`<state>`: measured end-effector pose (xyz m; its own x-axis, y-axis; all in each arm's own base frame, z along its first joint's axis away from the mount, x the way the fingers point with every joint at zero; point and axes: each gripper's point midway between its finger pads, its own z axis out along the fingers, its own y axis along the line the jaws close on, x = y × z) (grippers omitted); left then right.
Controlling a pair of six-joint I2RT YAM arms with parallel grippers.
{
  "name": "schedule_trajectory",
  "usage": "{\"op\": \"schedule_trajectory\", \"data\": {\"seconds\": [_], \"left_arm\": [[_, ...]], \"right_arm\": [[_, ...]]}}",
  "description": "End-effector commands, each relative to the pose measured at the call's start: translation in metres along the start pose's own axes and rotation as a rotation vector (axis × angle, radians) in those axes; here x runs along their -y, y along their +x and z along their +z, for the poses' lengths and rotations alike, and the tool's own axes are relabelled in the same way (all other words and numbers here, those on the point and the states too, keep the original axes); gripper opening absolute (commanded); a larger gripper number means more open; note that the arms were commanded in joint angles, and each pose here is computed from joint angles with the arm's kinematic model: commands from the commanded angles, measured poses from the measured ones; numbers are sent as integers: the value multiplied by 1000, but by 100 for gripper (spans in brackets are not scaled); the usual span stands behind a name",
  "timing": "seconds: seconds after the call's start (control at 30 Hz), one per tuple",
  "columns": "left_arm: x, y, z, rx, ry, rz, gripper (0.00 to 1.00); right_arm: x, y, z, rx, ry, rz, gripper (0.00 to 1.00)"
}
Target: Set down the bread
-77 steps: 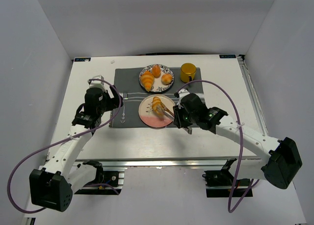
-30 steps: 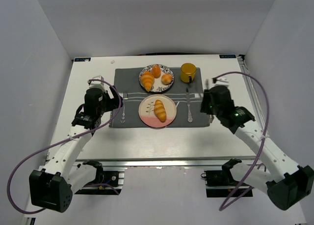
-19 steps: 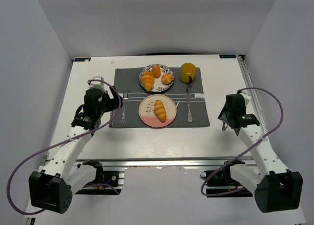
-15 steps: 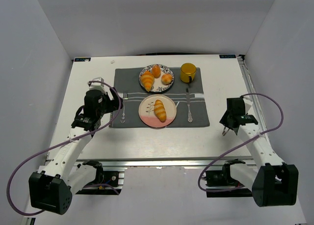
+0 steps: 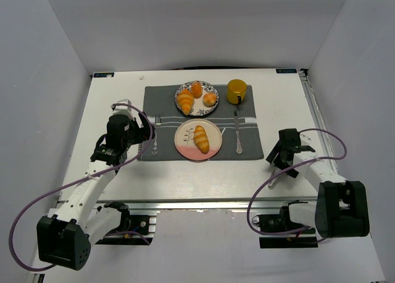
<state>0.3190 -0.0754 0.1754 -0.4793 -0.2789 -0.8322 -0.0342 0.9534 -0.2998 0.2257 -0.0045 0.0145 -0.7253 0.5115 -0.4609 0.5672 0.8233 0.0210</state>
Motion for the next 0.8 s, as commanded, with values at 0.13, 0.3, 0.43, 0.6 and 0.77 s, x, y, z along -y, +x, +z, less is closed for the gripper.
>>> {"op": "schedule_trajectory", "data": {"seconds": [0.13, 0.3, 0.43, 0.6, 0.77], "left_arm": [[3, -7, -1, 17, 14, 12, 98], [4, -10, 3, 18, 11, 15, 98], [4, -12, 6, 16, 4, 19, 98], [0, -32, -2, 92, -36, -11, 98], [-6, -47, -14, 162, -69, -33, 98]], "right_arm": [[-16, -46, -44, 127, -85, 40, 89], [-33, -95, -99, 259, -191, -14, 89], [-63, -117, -145, 308, -376, -72, 89], [-148, -94, -208, 303, -972, -155, 88], [-180, -70, -210, 302, -971, -268, 89]]}}
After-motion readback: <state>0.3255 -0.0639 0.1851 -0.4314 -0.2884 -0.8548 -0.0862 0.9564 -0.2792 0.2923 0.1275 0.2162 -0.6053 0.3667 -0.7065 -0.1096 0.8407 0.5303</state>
